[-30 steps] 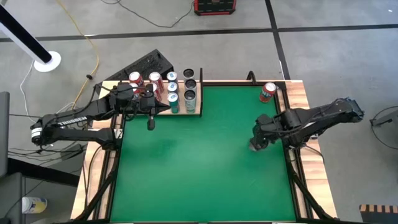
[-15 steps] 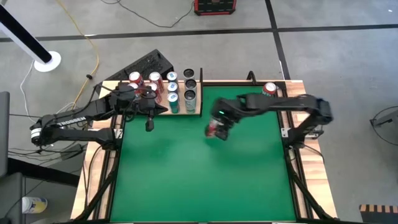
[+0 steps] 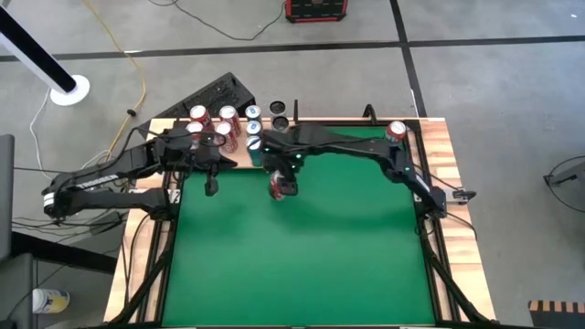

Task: Place canned beverage on shelf
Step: Put the red soda can on the shelf aligned with the other red soda cans

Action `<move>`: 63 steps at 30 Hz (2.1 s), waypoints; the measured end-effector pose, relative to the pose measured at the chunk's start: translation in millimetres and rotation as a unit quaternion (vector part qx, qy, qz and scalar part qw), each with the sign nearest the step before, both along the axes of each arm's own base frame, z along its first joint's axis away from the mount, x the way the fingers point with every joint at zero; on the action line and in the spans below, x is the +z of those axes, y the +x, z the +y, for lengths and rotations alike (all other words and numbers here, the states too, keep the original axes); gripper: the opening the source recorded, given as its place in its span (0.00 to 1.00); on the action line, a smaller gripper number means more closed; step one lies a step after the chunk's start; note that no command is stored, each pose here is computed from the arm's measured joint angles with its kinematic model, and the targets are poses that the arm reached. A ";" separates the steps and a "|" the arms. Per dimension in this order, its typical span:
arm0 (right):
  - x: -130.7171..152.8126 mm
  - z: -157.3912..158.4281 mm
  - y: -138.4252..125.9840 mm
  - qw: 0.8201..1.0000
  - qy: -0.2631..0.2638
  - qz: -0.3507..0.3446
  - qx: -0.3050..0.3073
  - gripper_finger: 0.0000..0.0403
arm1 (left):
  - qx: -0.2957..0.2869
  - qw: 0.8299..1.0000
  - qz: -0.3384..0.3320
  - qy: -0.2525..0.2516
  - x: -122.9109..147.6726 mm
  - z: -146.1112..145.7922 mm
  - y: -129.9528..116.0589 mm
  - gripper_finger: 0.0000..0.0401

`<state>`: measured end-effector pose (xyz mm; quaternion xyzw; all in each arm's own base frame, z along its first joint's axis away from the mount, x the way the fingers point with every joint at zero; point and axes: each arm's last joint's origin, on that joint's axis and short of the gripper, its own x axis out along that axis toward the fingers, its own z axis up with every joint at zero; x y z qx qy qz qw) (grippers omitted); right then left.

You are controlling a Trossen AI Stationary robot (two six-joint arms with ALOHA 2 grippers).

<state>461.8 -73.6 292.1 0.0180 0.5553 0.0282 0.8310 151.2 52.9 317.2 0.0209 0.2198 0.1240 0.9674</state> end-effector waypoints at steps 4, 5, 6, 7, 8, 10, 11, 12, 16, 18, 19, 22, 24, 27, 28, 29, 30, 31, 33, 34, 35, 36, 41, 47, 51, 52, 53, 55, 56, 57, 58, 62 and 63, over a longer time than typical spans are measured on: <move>-20.2 3.6 5.4 1.000 0.002 0.020 0.017 0.67 | -0.001 1.000 -0.003 0.003 1.4 -1.0 -2.7 0.00; -24.6 3.9 6.3 0.999 0.008 0.027 0.019 0.67 | -0.002 1.000 -0.003 0.006 1.5 -1.1 -2.9 0.00; -24.9 4.7 6.9 0.999 0.010 0.026 0.023 0.67 | -0.003 1.000 -0.005 0.007 1.9 -1.1 -2.9 0.00; -25.1 5.1 6.5 0.999 0.009 0.029 0.023 0.67 | -0.003 1.000 -0.005 0.008 1.9 -1.0 -2.7 0.00; -25.0 4.9 7.0 0.999 0.005 0.027 0.024 0.67 | -0.003 1.000 -0.004 0.007 1.6 -1.0 -2.7 0.00; -24.9 7.0 7.9 0.999 0.001 0.022 0.036 0.69 | -0.003 1.000 -0.003 0.008 1.4 -0.8 -2.1 0.00; -24.8 8.7 8.8 0.999 -0.004 0.019 0.040 0.72 | -0.003 1.000 -0.002 0.007 1.3 -0.8 -2.1 0.00; -24.5 10.8 10.2 0.999 -0.008 0.014 0.042 0.76 | -0.003 1.000 -0.002 0.007 1.2 -0.8 -2.1 0.00; -17.9 18.1 11.5 0.999 -0.010 0.003 0.050 0.92 | -0.002 1.000 -0.003 0.006 1.3 -0.8 -2.1 0.00; -13.7 21.4 11.3 0.999 -0.011 0.000 0.053 0.96 | -0.002 1.000 -0.003 0.006 1.3 -0.8 -2.1 0.00; -13.5 21.5 10.9 0.999 -0.010 0.001 0.054 0.97 | -0.002 1.000 -0.003 0.006 1.4 -0.8 -2.1 0.00; -3.6 22.7 3.8 0.998 -0.010 0.004 0.054 0.95 | -0.002 1.000 -0.003 0.006 1.4 -0.8 -2.0 0.00; 10.3 25.5 -3.7 0.998 -0.012 -0.004 0.056 0.93 | -0.003 1.000 -0.004 0.008 1.6 -0.7 -2.0 0.00; 29.0 26.5 -21.3 0.998 -0.010 0.011 0.059 0.92 | -0.008 1.000 -0.005 0.007 1.2 -0.3 0.2 0.00; 34.3 25.9 -27.2 0.998 -0.009 0.017 0.059 0.92 | -0.011 1.000 -0.007 0.005 1.4 -0.2 1.1 0.00; 39.0 25.0 -33.6 0.998 -0.008 0.028 0.059 0.92 | -0.014 1.000 -0.007 0.003 1.0 -0.1 2.0 0.00; 42.3 23.6 -39.3 0.998 -0.007 0.039 0.056 0.92 | -0.019 1.000 -0.008 0.000 0.5 0.3 4.1 0.00; 45.9 21.3 -45.6 0.997 -0.007 0.052 0.049 0.92 | -0.028 0.999 -0.015 -0.002 1.1 0.6 6.8 0.00; 52.6 17.6 -57.9 0.997 -0.007 0.066 0.034 0.92 | -0.050 0.998 -0.020 -0.016 -0.3 1.4 13.3 0.00; 55.6 15.3 -64.5 0.997 -0.007 0.067 0.027 0.92 | -0.063 0.997 -0.023 -0.022 -1.2 1.8 17.7 0.00; 58.0 13.0 -73.1 0.997 -0.007 0.071 0.024 0.92 | -0.079 0.996 -0.027 -0.024 -2.0 1.8 22.5 0.00; 59.4 10.9 -82.0 0.997 -0.006 0.078 0.020 0.92 | -0.094 0.995 -0.026 -0.022 -3.7 1.3 28.0 0.01; 48.3 -2.5 -131.0 0.997 -0.005 0.078 -0.020 0.92 | -0.115 0.993 -0.002 -0.006 -17.6 1.4 54.2 0.12; 3.2 -10.4 -186.2 0.997 -0.030 -0.042 -0.062 0.92 | -0.158 0.987 0.015 0.014 -34.6 -6.2 83.5 0.35; -25.9 -8.3 -209.2 0.990 -0.047 -0.113 -0.075 0.92 | -0.157 0.987 -0.013 0.028 -36.8 -11.7 99.6 0.53; -30.5 -7.6 -213.2 0.988 -0.051 -0.128 -0.076 0.92 | -0.143 0.989 -0.021 0.031 -36.7 -12.1 102.7 0.58; -34.0 -7.6 -216.8 0.985 -0.056 -0.145 -0.078 0.92 | -0.127 0.991 -0.029 0.032 -36.4 -12.2 105.7 0.63; -41.3 -7.8 -222.7 0.981 -0.061 -0.163 -0.082 0.92 | -0.096 0.995 -0.034 0.021 -37.6 -12.3 109.1 0.71; -43.5 -8.0 -224.7 0.980 -0.062 -0.168 -0.083 0.92 | -0.087 0.996 -0.034 0.008 -39.1 -12.2 110.5 0.75; -44.9 -7.7 -226.4 0.979 -0.064 -0.172 -0.084 0.92 | -0.078 0.996 -0.030 -0.010 -42.0 -12.0 112.0 0.79; -46.0 -7.6 -228.1 0.979 -0.065 -0.171 -0.086 0.92 | -0.070 0.997 -0.025 -0.032 -45.6 -12.3 114.0 0.82; -44.3 -8.4 -229.3 0.976 -0.064 -0.182 -0.097 0.92 | -0.058 0.995 -0.006 -0.083 -59.7 -17.5 124.0 0.90; -44.6 -8.2 -229.4 0.976 -0.062 -0.181 -0.099 0.92 | -0.061 0.995 0.001 -0.085 -63.4 -19.6 126.4 0.90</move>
